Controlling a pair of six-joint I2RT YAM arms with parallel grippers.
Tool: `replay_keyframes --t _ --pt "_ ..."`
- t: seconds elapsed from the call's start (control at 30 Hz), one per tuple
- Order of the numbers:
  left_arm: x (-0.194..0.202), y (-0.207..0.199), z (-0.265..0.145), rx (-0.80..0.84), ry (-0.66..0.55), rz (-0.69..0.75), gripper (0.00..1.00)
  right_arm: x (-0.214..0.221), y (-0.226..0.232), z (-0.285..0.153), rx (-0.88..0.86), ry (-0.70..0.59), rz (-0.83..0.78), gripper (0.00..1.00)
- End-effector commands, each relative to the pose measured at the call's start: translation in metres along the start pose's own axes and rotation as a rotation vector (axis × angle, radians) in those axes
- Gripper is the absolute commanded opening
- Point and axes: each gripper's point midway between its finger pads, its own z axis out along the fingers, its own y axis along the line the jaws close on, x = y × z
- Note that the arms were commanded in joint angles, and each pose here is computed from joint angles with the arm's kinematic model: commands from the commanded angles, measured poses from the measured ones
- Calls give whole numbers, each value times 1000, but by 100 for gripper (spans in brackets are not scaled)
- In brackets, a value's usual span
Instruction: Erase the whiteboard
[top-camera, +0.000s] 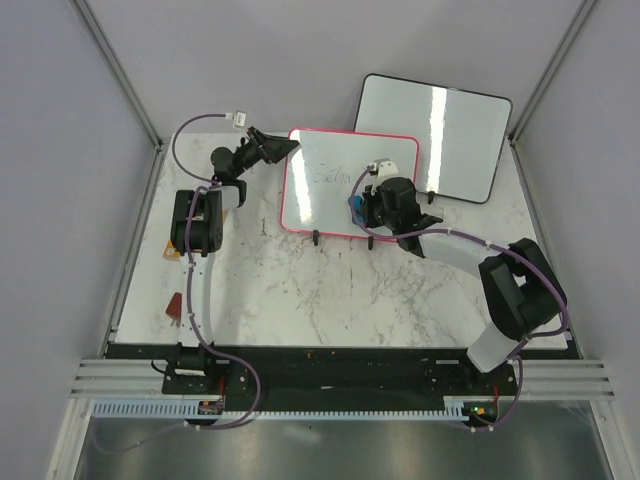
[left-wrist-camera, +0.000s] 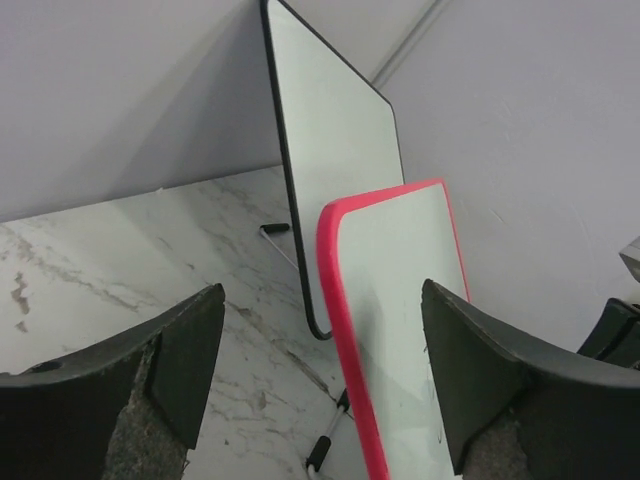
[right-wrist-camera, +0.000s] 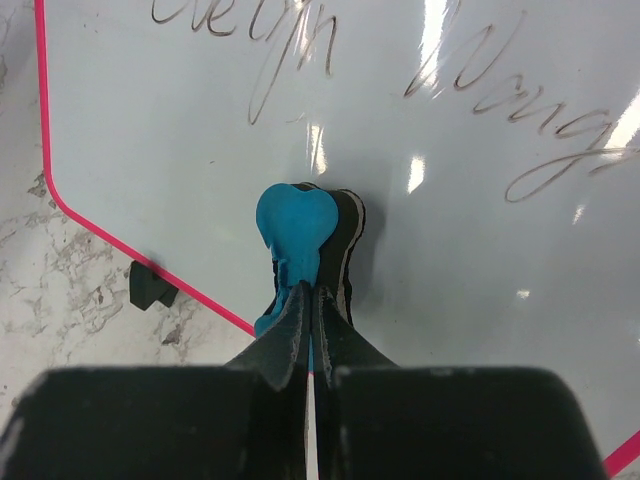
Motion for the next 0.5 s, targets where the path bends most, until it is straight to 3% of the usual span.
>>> replay_keyframes --t 0.0,0.13,0.43,0.47 --pt "2 -16 12 90 38 0 75 -14 6 2 -14 -42 5 0" --pt "9 -17 14 90 62 -10 63 -16 3 1 -3 -54 8 0" --pt "23 -20 10 75 91 -36 61 -6 -1 17 35 16 2 0" --pt "23 -21 10 76 89 -35 56 -3 0 18 40 32 -1 0"
